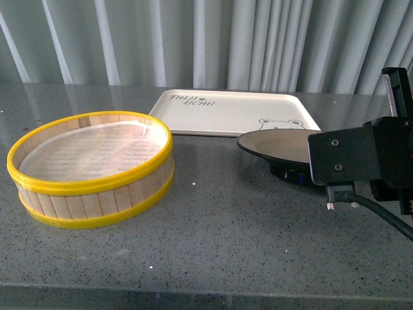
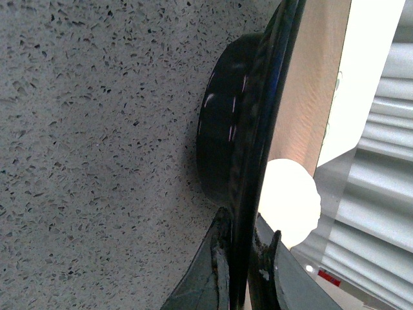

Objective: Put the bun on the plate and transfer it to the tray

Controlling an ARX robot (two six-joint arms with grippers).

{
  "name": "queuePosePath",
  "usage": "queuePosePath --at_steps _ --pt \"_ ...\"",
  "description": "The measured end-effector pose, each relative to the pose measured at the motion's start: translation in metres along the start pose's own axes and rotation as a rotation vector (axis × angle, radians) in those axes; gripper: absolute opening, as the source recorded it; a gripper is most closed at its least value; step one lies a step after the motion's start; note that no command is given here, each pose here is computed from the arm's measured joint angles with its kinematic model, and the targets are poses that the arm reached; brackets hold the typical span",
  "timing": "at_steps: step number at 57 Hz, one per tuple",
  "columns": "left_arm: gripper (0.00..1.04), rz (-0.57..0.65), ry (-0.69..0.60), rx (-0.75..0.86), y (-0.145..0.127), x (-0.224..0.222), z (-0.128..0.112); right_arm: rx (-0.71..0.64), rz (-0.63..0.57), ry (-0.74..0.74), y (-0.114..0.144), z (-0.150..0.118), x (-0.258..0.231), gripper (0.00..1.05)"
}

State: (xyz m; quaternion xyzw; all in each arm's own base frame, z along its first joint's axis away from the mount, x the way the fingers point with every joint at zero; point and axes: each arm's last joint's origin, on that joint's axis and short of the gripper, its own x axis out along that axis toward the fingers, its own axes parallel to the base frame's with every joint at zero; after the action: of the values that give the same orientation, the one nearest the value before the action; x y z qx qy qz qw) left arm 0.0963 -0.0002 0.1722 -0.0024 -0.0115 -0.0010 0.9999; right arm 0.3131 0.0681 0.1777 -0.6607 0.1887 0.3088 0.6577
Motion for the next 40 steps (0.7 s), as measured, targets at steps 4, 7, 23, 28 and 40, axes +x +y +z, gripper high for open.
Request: queuePosePath --at_steps 4,7,23,28,40 --pt "0.98 0.000 0.000 0.000 0.000 0.000 0.000 -0.013 -0.013 0.004 0.005 -0.001 -0.001 0.04" --pt "0.98 0.000 0.000 0.000 0.000 0.000 0.000 -0.031 -0.023 0.007 0.008 -0.001 -0.002 0.04" --pt "0.98 0.000 0.000 0.000 0.000 0.000 0.000 -0.117 -0.163 0.080 0.033 -0.012 -0.004 0.03" --pt "0.98 0.000 0.000 0.000 0.000 0.000 0.000 -0.123 -0.200 0.091 0.033 -0.016 -0.004 0.03" --pt "0.98 0.000 0.000 0.000 0.000 0.000 0.000 -0.142 -0.227 0.108 0.032 -0.020 -0.005 0.03"
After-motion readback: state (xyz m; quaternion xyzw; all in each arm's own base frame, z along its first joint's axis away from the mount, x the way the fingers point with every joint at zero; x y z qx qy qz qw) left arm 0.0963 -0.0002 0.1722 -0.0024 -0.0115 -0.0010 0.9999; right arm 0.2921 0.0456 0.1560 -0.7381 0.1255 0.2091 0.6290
